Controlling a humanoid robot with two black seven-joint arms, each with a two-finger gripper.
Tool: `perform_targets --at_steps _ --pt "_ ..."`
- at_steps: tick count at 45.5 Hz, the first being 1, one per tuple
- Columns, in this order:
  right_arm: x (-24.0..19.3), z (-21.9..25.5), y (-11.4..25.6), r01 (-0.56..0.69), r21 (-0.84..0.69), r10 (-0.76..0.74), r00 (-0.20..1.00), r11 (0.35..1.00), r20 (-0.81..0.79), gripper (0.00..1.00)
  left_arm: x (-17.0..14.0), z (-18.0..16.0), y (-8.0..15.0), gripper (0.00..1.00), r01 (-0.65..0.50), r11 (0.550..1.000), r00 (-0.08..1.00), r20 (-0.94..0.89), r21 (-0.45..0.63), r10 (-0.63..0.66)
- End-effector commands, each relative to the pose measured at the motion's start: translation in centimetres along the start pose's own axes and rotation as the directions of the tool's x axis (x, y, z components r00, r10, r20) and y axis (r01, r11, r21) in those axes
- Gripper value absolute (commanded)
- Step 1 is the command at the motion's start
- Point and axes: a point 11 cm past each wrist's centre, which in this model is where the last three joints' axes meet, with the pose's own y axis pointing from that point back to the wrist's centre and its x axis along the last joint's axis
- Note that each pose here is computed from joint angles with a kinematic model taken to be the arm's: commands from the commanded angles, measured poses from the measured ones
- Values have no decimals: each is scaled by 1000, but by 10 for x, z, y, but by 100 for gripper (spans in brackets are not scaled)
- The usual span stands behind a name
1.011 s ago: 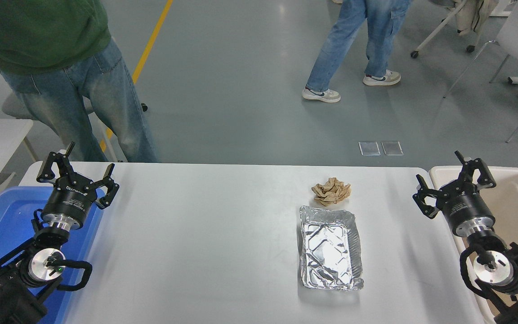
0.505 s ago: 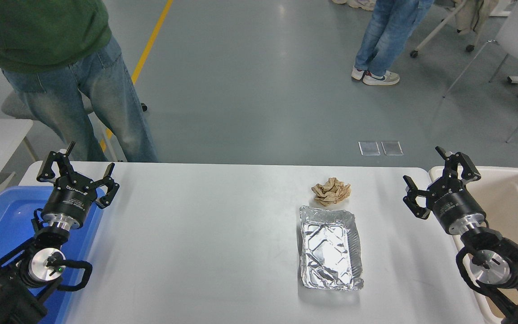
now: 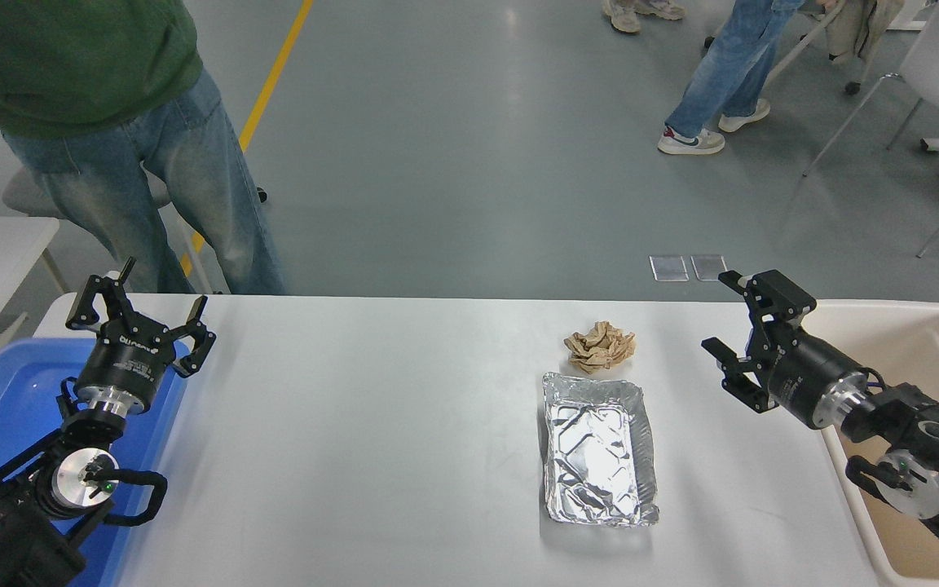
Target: Clean the table surface
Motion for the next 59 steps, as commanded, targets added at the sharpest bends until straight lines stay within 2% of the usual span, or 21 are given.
perform_targets --at_steps 1,9,18,23,31,41,52,59 --pt "-11 0 8 42 -115 -82 924 993 -373 99 0 0 0 99 0 1000 1000 0 0 0" --pt "-31 16 10 101 -190 -171 898 977 -405 99 0 0 0 99 -1 1000 1000 0 1 1" --pt "-49 41 15 96 -222 -211 788 970 -579 99 0 0 0 99 0 1000 1000 0 0 0" --pt "-62 59 22 127 -264 -265 762 956 -591 99 0 0 0 99 0 1000 1000 0 0 0" --pt "-66 64 23 144 -268 -283 740 953 -610 98 0 0 0 99 0 1000 1000 0 0 0" --pt "-71 75 25 162 -235 -285 608 958 -741 99 0 0 0 99 -1 1000 1000 0 1 1" --pt "-98 85 25 230 -218 -313 584 949 -749 99 0 0 0 99 0 1000 1000 0 0 0" --pt "-99 93 12 210 -223 -305 587 952 -750 99 0 0 0 99 -1 1000 1000 0 1 1"
